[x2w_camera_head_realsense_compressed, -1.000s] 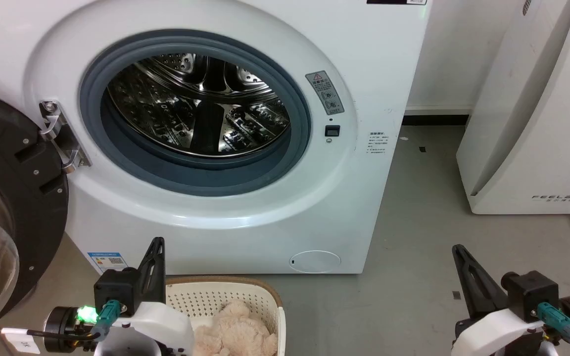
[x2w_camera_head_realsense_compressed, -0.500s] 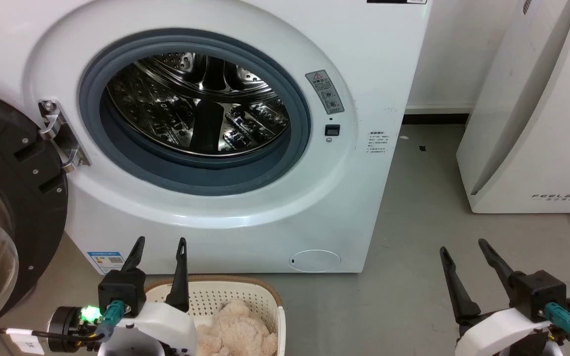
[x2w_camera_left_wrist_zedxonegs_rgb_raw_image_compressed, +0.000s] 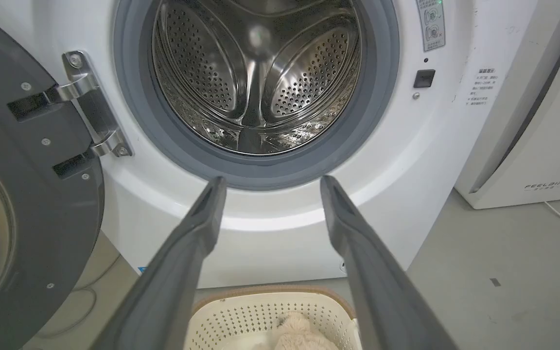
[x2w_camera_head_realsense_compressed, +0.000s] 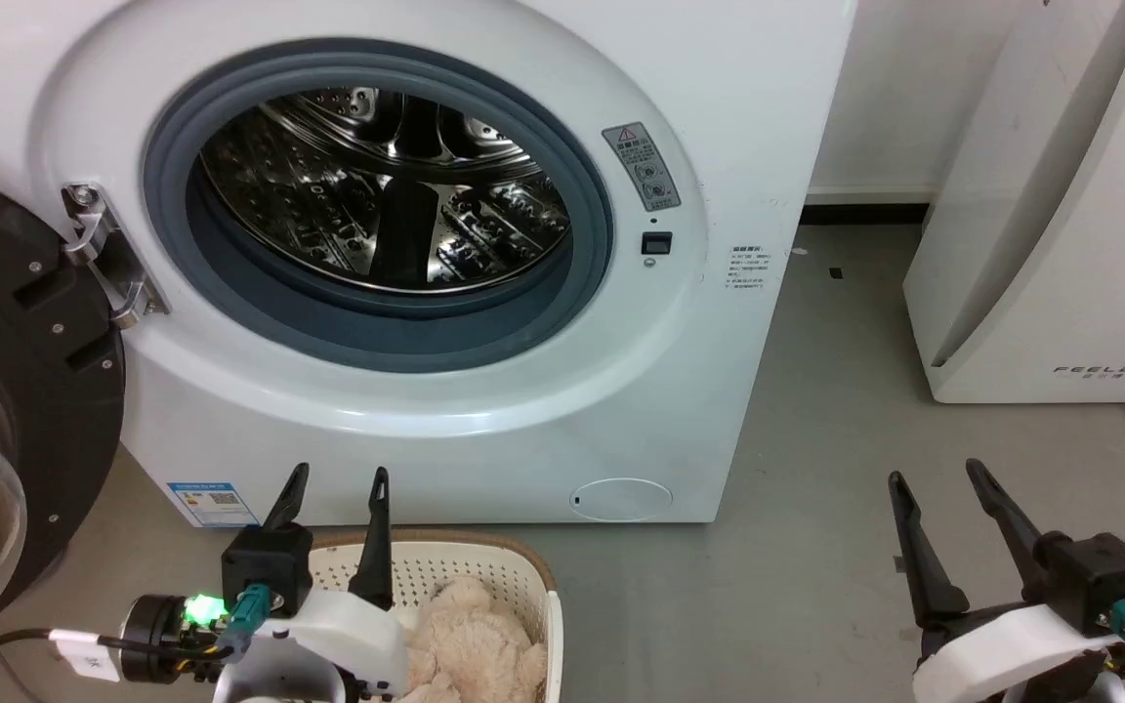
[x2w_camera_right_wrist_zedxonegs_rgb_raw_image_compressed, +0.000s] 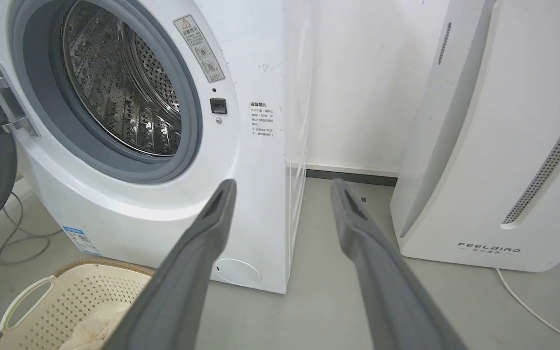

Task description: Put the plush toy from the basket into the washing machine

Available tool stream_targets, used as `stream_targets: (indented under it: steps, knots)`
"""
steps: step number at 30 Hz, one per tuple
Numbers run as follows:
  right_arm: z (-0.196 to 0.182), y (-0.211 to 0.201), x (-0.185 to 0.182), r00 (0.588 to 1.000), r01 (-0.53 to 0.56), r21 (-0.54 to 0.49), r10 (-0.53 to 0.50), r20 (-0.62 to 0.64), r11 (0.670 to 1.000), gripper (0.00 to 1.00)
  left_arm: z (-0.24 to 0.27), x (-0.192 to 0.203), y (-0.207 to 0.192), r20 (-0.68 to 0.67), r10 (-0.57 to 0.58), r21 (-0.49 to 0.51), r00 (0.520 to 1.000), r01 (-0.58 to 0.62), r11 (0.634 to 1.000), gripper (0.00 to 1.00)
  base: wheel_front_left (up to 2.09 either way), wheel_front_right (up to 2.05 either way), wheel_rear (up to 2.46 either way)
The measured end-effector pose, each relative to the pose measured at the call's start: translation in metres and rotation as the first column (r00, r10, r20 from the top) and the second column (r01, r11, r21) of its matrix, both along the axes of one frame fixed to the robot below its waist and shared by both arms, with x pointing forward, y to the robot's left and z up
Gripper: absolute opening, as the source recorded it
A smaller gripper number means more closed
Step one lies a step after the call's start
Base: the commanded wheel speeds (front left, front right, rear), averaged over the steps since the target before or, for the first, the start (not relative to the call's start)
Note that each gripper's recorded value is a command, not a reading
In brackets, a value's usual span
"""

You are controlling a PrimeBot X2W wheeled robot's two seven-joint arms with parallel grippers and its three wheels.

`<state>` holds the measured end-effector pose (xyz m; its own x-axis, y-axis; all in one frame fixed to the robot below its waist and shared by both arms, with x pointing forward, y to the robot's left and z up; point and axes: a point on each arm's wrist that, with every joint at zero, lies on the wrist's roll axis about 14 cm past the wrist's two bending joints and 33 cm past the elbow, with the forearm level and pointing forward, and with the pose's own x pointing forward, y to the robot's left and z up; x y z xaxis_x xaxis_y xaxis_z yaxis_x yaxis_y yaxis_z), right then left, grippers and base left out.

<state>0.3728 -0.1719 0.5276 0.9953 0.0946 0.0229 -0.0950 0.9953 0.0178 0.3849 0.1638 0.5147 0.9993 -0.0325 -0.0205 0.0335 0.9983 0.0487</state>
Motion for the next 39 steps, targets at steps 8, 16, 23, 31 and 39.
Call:
stream_targets:
  steps: [8,16,23,31,39]
  knots:
    - [-0.004,-0.005,0.004,1.0,0.016,0.023,-0.016,0.0,1.0,1.0,-0.024,0.012,-0.009,-0.066,-0.031,0.01,0.997,0.031,0.999,1.0,0.0,0.0,0.0]
    - [-0.002,-0.011,0.014,0.999,0.034,0.042,-0.034,0.017,0.999,1.0,-0.055,0.024,-0.018,-0.154,-0.071,0.028,0.986,0.076,0.997,1.0,0.0,0.0,0.0]
    - [-0.007,-0.017,0.022,0.999,0.051,0.065,-0.051,0.011,0.997,1.0,-0.088,0.035,-0.026,-0.246,-0.106,0.039,0.964,0.119,0.992,1.0,0.0,0.0,0.0]
    - [-0.013,-0.025,0.034,0.997,0.075,0.083,-0.076,0.009,0.994,1.0,-0.128,0.042,-0.033,-0.372,-0.136,0.062,0.918,0.17,0.983,1.0,0.0,0.0,0.0]
    - [-0.024,-0.035,0.045,0.994,0.107,0.097,-0.107,-0.005,0.99,1.0,-0.175,0.04,-0.041,-0.523,-0.181,0.129,0.833,0.288,0.949,1.0,0.0,0.0,0.0]
